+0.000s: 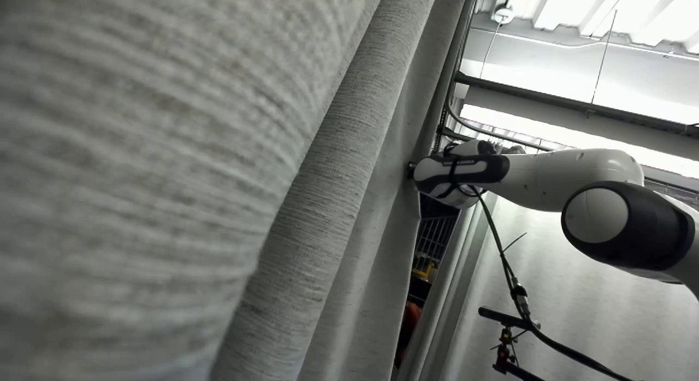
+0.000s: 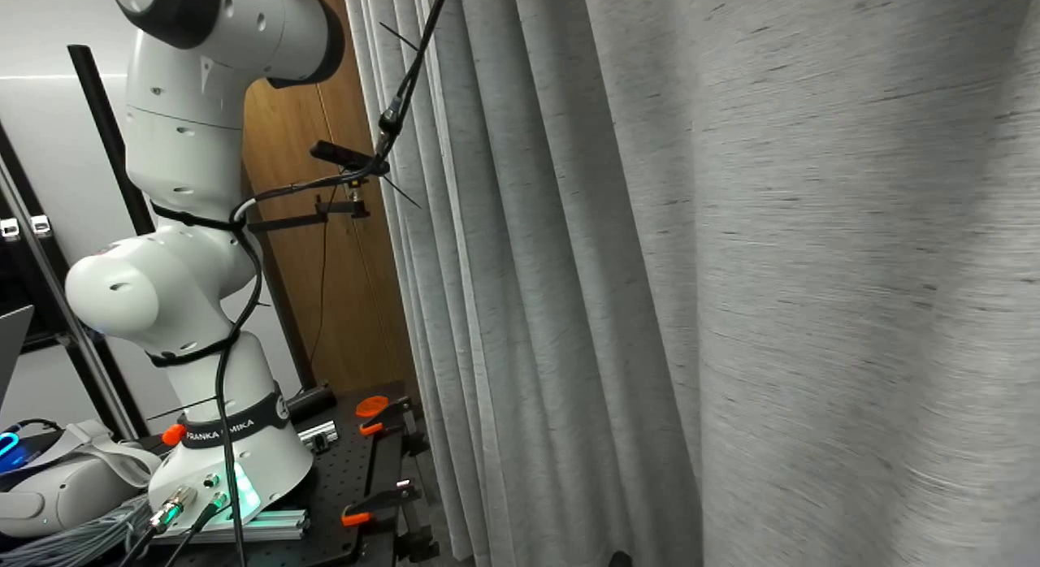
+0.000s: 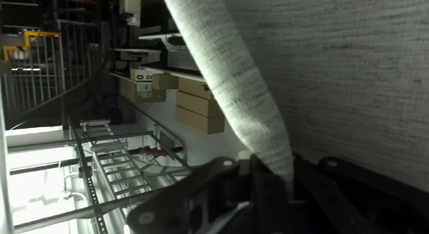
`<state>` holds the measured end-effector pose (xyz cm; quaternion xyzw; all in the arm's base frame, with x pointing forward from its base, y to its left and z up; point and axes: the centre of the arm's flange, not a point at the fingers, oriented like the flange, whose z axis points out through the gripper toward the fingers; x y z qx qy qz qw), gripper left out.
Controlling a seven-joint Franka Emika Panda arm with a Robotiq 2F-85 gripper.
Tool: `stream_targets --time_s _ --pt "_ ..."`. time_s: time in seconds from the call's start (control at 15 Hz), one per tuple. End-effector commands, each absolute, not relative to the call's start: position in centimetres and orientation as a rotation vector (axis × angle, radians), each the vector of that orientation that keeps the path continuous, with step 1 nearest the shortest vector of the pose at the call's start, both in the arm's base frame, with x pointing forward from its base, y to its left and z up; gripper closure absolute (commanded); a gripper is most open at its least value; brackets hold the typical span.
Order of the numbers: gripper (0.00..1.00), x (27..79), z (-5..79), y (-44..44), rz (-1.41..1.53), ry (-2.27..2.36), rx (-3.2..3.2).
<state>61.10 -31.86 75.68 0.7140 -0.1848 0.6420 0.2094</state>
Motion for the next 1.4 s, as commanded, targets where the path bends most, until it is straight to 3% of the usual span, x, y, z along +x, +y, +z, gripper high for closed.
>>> stream_targets --time_s 0.0,0.53,1.13,1.2,1.27,1.33 --pt "1.0 64.7 68.3 -30.8 1.745 -0.569 2.18" --pt "1.0 65.7 65.6 -23.0 1.947 -0.587 2.375" --pt "1.0 61.0 67.4 -21.7 1.941 -0.648 2.462" --pt "0.73 60.5 67.5 -22.1 1.923 -0.656 2.444" --pt "0.72 60.0 67.6 -22.5 1.914 -0.669 2.455" --pt "0.65 59.9 66.4 -23.0 1.854 -0.682 2.497"
